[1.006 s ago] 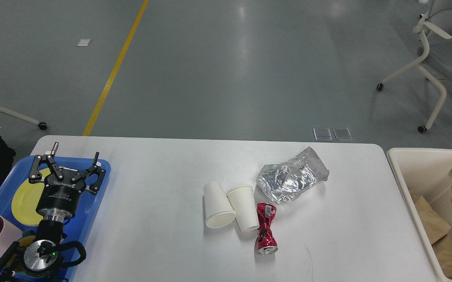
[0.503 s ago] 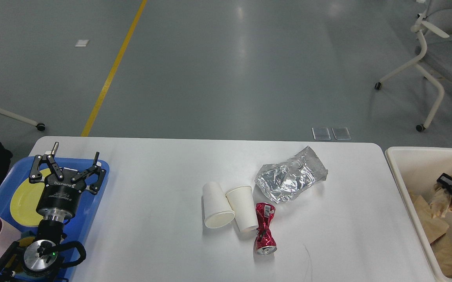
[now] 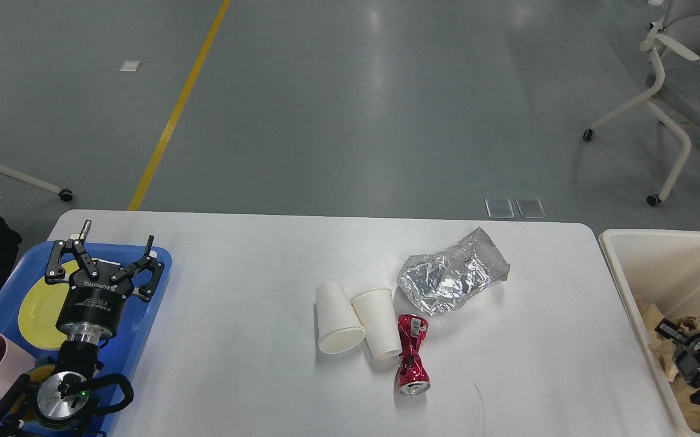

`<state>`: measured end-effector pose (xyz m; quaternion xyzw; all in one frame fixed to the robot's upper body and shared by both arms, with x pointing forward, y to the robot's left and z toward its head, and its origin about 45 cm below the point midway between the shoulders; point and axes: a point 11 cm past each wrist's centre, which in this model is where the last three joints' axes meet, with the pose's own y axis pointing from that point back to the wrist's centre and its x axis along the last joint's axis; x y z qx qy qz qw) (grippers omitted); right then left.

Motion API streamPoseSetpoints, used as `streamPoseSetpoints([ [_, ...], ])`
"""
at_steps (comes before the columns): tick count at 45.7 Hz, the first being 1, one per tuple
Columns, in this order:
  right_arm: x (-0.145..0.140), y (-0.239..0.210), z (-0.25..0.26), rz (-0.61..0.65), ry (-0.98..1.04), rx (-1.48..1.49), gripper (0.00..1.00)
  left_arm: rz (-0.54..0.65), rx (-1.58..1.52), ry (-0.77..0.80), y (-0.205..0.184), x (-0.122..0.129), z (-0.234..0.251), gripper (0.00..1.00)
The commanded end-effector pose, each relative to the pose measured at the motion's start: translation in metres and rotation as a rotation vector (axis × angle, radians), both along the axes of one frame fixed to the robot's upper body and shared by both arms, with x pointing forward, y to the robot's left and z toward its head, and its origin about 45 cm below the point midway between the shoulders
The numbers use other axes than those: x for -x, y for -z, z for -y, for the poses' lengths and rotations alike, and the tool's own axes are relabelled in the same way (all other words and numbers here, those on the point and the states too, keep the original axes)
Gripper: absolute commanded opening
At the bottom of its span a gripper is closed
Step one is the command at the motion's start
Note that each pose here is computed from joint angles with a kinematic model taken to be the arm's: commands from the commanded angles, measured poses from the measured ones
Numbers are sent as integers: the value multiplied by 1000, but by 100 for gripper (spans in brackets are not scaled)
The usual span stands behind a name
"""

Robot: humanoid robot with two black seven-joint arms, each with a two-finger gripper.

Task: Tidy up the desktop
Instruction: 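Raise the right gripper out of the bin toward the foil packet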

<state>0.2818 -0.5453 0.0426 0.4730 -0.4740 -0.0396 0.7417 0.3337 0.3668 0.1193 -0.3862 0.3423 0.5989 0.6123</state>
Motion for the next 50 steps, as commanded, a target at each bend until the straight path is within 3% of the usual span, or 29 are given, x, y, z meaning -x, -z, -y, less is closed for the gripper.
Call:
streamPoseSetpoints([
  [1,10,9,-3,-19,3,-6,0,0,-1,0,0,0,0,96],
  [13,20,23,-11,-15,-4,9,0,0,-1,0,0,0,0,96],
  [14,20,22,-10,-9,-4,17,4,0,-1,0,0,0,0,96],
  [17,20,18,-5,9,-4,43,51,0,0,0,0,0,0,96],
  [19,17,16,-3,21,-5,51,73,0,0,0,0,0,0,96],
  [23,14,14,-4,32,-8,57,89,0,0,0,0,0,0,96],
  [45,6,-9,18,70,10,100,100,1,1,-2,0,0,0,96],
  [50,-10,-18,13,94,7,88,100,1,1,-2,0,0,0,96],
])
